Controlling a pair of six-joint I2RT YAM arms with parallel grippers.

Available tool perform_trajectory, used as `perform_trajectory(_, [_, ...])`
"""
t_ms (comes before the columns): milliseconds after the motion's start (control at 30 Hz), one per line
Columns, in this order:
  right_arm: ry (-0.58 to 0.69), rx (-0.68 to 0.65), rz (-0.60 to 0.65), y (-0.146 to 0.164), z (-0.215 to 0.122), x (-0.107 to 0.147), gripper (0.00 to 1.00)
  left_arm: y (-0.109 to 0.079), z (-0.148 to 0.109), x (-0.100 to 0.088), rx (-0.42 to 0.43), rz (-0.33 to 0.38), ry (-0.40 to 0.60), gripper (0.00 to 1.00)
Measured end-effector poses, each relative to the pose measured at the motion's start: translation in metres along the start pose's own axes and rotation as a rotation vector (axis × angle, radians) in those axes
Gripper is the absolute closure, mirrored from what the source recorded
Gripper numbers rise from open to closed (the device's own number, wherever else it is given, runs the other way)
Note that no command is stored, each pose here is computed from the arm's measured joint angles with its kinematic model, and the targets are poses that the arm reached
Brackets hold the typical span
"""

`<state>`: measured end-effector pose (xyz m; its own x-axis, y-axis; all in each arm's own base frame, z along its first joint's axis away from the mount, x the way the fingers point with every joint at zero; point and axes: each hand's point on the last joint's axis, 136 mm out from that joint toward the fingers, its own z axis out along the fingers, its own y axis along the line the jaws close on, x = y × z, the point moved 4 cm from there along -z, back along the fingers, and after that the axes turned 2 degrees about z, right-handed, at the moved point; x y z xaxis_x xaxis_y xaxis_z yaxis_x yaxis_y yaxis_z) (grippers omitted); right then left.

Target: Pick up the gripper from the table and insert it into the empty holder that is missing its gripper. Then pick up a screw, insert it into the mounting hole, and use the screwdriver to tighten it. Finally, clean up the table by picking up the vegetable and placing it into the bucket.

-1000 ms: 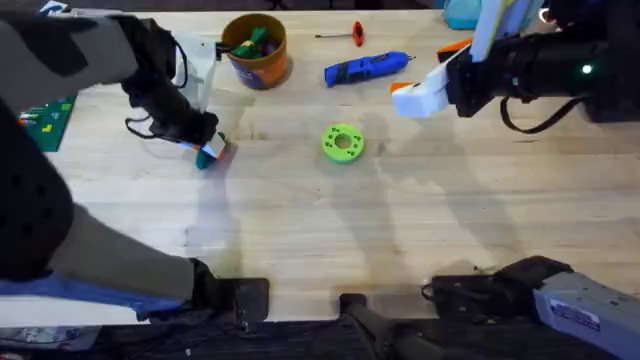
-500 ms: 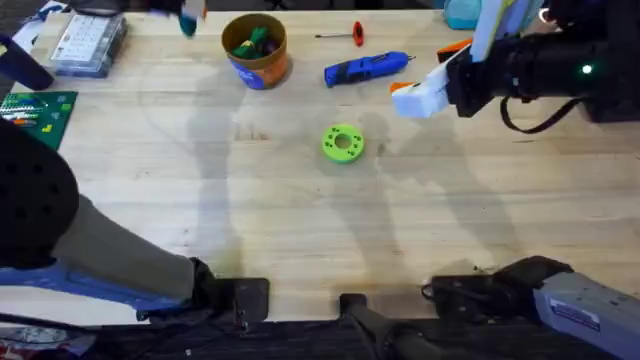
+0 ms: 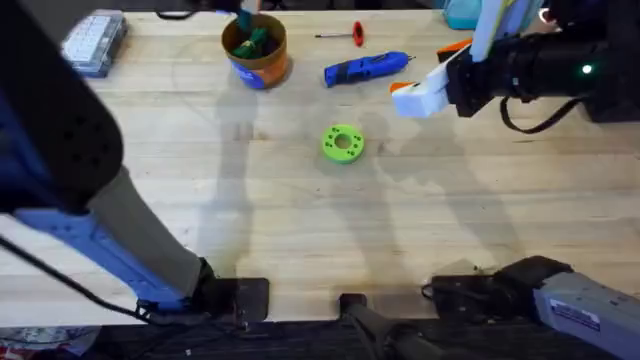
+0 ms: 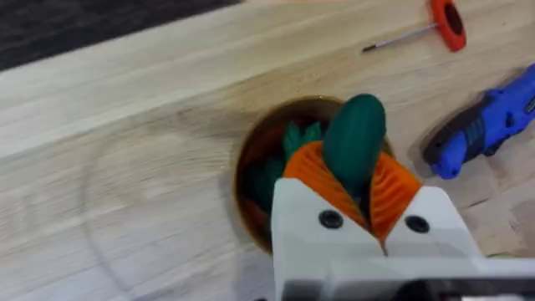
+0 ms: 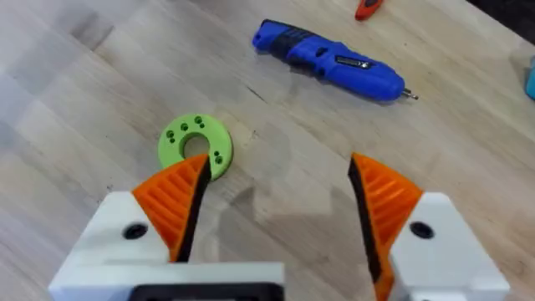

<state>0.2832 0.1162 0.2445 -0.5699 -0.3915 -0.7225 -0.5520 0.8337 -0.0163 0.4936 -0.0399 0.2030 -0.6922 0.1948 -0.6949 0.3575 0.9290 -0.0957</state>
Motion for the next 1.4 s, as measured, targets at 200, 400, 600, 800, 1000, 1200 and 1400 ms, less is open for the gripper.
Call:
perform_trajectory(200, [0.0,0.0,0.0,0.0,0.0,0.0,0.013,-0.001,0.033,0.021,0.026,-0.021,0.07,0.938])
perform_trajectory(400, [0.0,0.0,0.0,0.0,0.0,0.0,0.013,0.0,0.042,0.029,0.032,-0.037,0.099,0.521])
perform_trajectory(600, [0.001,0.0,0.0,0.0,0.0,0.0,0.013,0.0,0.041,0.031,0.035,-0.046,0.109,0.244])
perform_trajectory(800, [0.0,0.0,0.0,0.0,0.0,0.0,0.013,-0.003,0.037,0.036,0.041,-0.053,0.136,0.093])
perform_trajectory(1000, [0.001,0.0,0.001,0.0,0.0,0.0,0.013,-0.014,-0.011,0.018,0.024,-0.043,0.106,0.015])
perform_trajectory(1200, [0.001,0.0,0.0,0.0,0.0,0.0,0.013,-0.035,-0.106,0.019,-0.048,-0.027,0.136,0.014])
perform_trajectory(1400, [0.002,0.0,0.001,0.0,0.0,0.0,0.013,-0.052,-0.175,0.043,-0.106,-0.031,0.21,0.016])
